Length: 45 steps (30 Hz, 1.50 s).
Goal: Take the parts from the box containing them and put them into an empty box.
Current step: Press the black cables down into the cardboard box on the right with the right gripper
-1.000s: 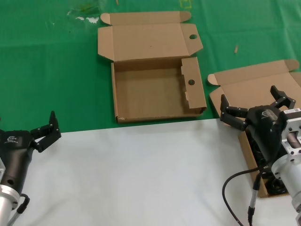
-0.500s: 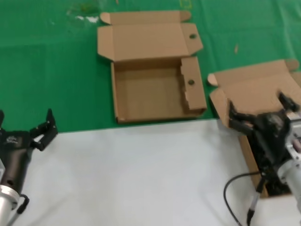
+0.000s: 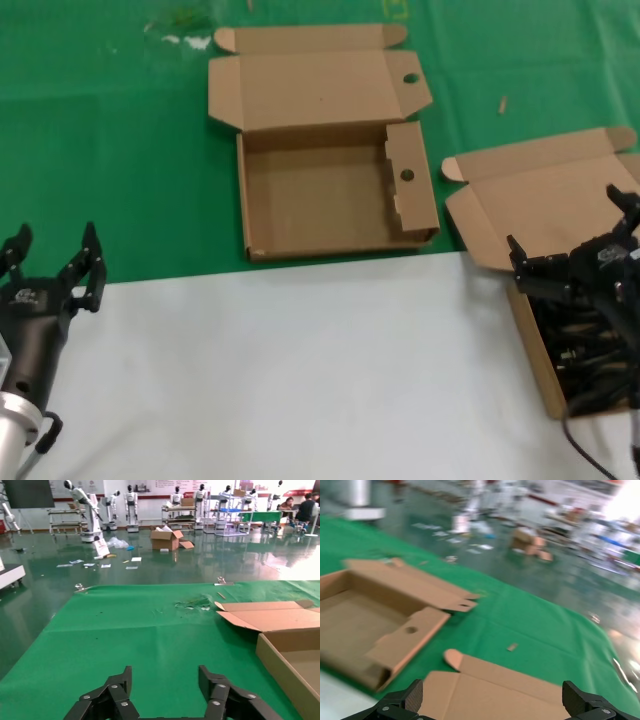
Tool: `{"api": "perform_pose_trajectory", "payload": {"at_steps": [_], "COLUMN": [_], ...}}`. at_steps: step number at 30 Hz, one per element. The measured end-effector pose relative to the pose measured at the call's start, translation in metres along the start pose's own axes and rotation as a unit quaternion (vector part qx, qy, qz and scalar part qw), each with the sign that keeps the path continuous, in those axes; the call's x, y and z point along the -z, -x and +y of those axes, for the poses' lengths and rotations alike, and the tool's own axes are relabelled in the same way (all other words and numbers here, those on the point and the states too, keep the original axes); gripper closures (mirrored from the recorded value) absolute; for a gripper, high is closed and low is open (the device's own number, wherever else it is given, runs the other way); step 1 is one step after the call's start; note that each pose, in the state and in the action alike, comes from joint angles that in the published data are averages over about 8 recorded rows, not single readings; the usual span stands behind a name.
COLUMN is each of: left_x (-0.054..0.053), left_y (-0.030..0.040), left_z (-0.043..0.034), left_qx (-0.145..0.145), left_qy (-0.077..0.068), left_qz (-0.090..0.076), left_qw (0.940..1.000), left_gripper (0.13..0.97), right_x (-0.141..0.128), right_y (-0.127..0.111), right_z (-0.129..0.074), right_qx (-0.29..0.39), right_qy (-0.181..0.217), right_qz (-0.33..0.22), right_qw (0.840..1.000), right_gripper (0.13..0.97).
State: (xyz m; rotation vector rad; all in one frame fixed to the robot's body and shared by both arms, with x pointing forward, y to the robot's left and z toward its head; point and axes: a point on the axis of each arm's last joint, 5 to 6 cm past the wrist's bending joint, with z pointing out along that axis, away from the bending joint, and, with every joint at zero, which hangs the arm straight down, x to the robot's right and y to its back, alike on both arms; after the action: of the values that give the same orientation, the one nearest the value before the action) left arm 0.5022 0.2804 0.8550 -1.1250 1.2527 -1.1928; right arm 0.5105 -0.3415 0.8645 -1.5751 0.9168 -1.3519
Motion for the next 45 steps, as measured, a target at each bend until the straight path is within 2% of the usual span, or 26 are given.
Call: {"api": "perform_pose_trajectory", "payload": {"at_steps": [5,10,15,19,23,29,35,45], "left_x": [0.0,0.0,0.0,0.0,0.0,0.0,0.0,0.0], "left_y": [0.0,0.0,0.0,0.0,0.0,0.0,0.0,0.0], "left_z": [0.0,0.0,0.0,0.0,0.0,0.0,0.0,0.0], "left_qx": [0.0,0.0,0.0,0.0,0.0,0.0,0.0,0.0], "left_qy": [0.0,0.0,0.0,0.0,0.0,0.0,0.0,0.0], "left_qz": [0.0,0.0,0.0,0.0,0.0,0.0,0.0,0.0], "left_qw": [1.0,1.0,1.0,1.0,1.0,1.0,1.0,1.0], "left_gripper": [0.635,0.724,0.828,0.828,0.877,0.926,0.926,0.957], "right_x": [0.009,0.013,0.01,0.004,-0.006,-0.025,-0.044,-0.062], "right_y": [-0.029,-0.062,-0.094,-0.114,-0.127,-0.14,-0.146,-0.146], "right_z": [-0.019,-0.041,-0.063,-0.078,-0.088,-0.092,-0.089,-0.083], "right_qx": [0.075,0.156,0.244,0.303,0.343,0.376,0.389,0.379], "right_qy": [0.021,0.066,0.12,0.156,0.187,0.222,0.24,0.251], "right_qz": [-0.081,-0.164,-0.241,-0.292,-0.331,-0.361,-0.369,-0.372], "right_qw": [0.994,0.972,0.931,0.894,0.859,0.824,0.809,0.809], "right_gripper": [0.13,0.13,0.13,0.13,0.13,0.13,0.13,0.138]}}
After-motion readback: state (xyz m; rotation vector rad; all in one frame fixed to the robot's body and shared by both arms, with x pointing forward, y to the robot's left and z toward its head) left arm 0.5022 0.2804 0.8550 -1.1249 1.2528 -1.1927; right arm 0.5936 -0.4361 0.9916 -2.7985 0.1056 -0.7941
